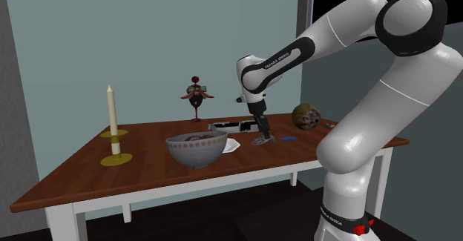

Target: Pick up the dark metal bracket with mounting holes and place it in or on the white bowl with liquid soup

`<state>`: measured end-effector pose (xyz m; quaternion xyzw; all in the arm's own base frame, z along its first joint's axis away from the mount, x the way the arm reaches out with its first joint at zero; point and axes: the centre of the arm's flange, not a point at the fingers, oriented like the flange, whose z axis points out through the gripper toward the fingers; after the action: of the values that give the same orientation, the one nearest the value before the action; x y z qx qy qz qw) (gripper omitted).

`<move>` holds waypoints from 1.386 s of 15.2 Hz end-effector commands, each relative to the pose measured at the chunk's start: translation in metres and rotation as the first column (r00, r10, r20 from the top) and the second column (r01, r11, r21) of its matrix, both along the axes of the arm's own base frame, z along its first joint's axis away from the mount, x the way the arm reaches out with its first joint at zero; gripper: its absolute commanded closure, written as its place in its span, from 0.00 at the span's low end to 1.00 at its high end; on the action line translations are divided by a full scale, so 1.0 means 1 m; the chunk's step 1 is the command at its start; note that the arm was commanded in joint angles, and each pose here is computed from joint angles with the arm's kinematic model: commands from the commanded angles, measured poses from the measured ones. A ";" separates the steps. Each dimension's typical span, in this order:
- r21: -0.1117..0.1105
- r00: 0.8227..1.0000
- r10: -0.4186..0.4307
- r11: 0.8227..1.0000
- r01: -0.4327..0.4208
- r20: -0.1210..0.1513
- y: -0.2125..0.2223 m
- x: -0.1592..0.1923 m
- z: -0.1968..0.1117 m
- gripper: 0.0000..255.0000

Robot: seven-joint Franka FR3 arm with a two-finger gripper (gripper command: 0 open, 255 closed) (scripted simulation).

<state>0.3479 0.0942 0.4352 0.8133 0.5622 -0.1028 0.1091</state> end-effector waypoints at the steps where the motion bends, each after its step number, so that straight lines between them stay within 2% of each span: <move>1: 0.001 1.000 0.001 1.000 -0.001 -0.004 -0.003 0.000 -0.010 0.00; 3: 0.001 1.000 0.001 1.000 -0.001 -0.004 -0.005 0.000 -0.018 0.00; 10: 0.001 1.000 0.001 1.000 -0.001 -0.004 -0.005 0.000 -0.018 0.00; 11: 0.001 1.000 0.001 1.000 -0.001 -0.004 -0.005 0.000 -0.018 1.00; 21: 0.001 1.000 0.001 1.000 -0.001 -0.004 -0.005 0.000 -0.012 1.00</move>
<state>0.3478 0.0889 0.4201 0.8127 0.5631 -0.1043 0.1076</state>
